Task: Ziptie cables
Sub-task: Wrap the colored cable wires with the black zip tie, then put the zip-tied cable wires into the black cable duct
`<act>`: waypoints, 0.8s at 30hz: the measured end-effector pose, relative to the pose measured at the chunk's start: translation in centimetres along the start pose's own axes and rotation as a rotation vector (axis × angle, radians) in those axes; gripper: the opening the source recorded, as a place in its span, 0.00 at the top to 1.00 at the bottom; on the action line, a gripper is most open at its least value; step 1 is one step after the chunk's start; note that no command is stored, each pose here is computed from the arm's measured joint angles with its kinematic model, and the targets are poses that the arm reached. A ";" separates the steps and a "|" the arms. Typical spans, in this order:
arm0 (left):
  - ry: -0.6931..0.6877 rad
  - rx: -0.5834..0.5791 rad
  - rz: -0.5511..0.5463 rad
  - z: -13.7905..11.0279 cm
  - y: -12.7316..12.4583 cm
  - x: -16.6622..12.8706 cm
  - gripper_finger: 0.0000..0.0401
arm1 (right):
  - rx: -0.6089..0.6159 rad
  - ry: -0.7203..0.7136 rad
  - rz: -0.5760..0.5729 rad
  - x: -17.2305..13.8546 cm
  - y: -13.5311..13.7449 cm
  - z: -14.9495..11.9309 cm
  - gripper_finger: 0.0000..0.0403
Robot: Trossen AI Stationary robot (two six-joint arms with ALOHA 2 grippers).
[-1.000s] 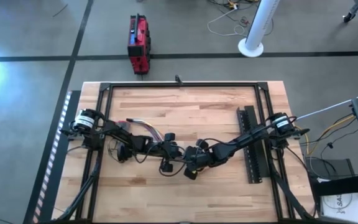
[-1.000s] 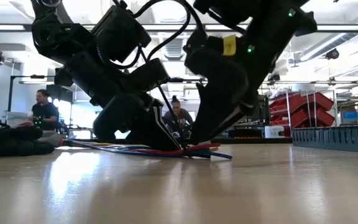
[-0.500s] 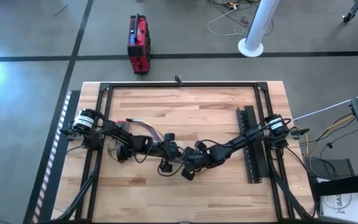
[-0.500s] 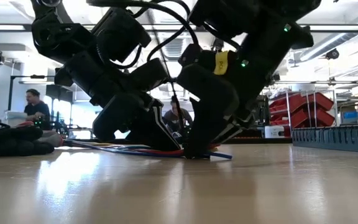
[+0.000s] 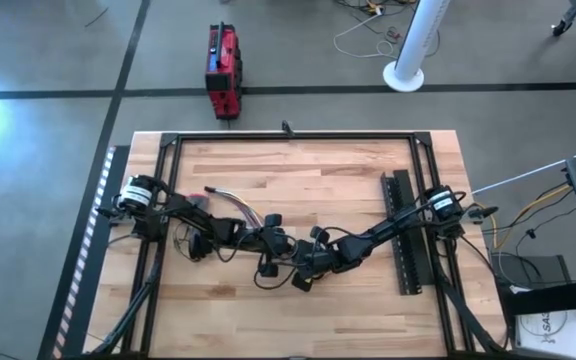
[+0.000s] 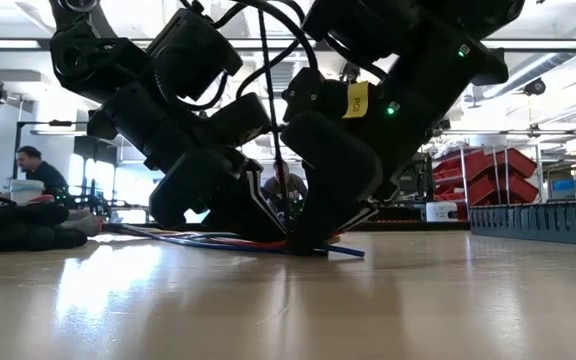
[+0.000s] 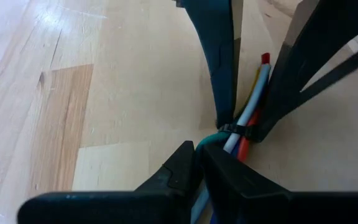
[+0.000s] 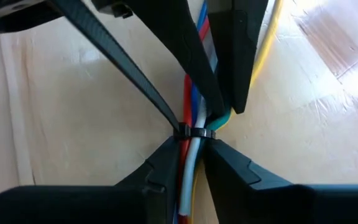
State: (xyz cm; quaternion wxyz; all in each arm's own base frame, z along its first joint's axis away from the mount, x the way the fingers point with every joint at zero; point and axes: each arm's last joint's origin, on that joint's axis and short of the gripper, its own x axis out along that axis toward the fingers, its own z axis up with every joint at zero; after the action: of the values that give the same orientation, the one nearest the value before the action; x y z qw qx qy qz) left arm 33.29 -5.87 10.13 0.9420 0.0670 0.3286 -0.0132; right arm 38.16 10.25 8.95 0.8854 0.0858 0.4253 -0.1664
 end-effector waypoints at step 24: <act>-0.026 -0.024 -0.019 0.8 -0.1 -0.7 0.95 | 0.031 0.103 -0.004 -2.4 -0.2 0.1 0.66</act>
State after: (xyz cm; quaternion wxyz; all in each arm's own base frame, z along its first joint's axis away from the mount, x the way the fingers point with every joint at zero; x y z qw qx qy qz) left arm 33.24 -6.08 11.13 0.9468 0.0522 0.3170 -0.0188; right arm 36.78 10.53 10.90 0.8605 0.1071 0.4680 -0.1702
